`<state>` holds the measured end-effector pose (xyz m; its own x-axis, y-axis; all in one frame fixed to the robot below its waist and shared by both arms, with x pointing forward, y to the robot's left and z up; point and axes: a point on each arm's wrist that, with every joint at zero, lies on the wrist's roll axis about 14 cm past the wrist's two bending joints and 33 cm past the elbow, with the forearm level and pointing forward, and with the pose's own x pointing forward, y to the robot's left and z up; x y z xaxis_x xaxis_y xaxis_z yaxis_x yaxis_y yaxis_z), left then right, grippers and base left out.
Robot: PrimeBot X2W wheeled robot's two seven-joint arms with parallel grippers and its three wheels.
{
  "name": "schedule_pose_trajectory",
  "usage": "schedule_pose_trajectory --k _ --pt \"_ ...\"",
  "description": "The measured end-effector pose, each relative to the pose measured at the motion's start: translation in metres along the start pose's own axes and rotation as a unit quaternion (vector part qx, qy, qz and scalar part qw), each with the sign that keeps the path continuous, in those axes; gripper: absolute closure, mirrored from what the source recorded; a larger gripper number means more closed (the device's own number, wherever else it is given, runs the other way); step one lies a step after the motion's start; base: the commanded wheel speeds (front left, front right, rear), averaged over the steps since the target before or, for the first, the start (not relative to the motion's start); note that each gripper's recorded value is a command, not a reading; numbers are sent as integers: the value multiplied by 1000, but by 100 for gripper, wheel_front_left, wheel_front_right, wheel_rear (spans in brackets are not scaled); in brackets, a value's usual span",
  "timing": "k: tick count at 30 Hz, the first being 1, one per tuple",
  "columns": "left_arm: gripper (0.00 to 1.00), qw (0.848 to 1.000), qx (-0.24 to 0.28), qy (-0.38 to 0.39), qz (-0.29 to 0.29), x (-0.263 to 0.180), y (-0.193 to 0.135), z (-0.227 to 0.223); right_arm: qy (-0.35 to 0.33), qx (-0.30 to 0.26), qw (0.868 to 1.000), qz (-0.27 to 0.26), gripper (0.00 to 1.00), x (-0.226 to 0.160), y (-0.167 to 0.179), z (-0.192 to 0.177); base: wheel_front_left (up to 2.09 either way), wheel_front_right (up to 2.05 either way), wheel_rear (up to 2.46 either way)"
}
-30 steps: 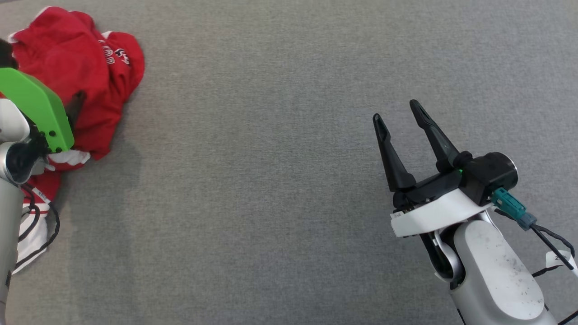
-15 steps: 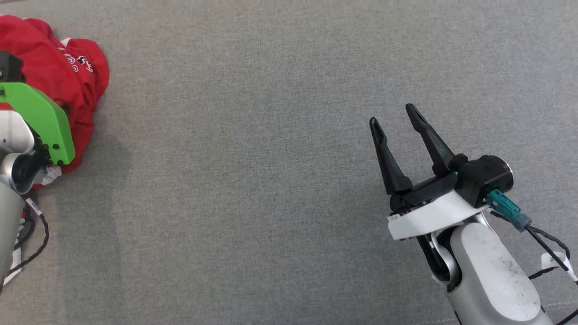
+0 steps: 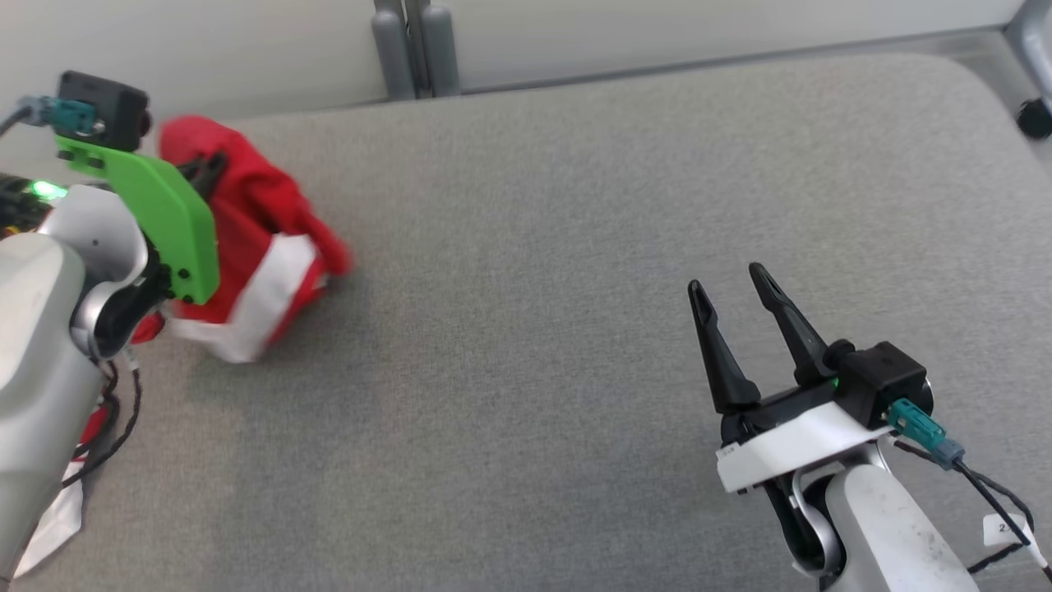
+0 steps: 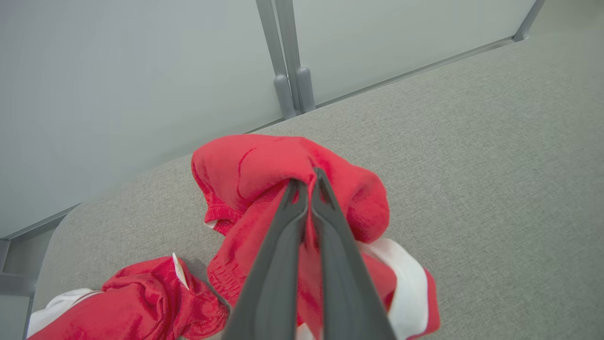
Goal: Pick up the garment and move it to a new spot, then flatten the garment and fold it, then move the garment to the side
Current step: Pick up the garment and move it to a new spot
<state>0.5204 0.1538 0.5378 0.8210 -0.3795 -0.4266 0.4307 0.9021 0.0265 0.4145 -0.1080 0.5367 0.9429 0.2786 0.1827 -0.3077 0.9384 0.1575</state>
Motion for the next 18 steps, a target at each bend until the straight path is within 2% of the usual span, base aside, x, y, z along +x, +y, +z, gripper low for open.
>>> schedule_pose_trajectory --k 4,8,11,14,18 --pt "100 996 24 -62 -56 -11 -46 47 -18 -8 1000 -15 0 -16 -5 17 0 0 0" --pt "100 987 37 -103 -116 -15 -101 75 -34 -18 998 -39 0 -30 -19 32 0 0 0" --pt "100 981 37 -106 -155 -11 -141 67 -38 -23 997 -62 0 -41 -32 37 0 0 0" --pt "100 976 9 -113 -187 -6 -177 54 -41 -29 996 -80 0 -50 -43 41 0 0 0" --pt "100 974 -11 -124 -189 8 -202 33 -41 -33 994 -97 0 -58 -53 43 0 0 0"
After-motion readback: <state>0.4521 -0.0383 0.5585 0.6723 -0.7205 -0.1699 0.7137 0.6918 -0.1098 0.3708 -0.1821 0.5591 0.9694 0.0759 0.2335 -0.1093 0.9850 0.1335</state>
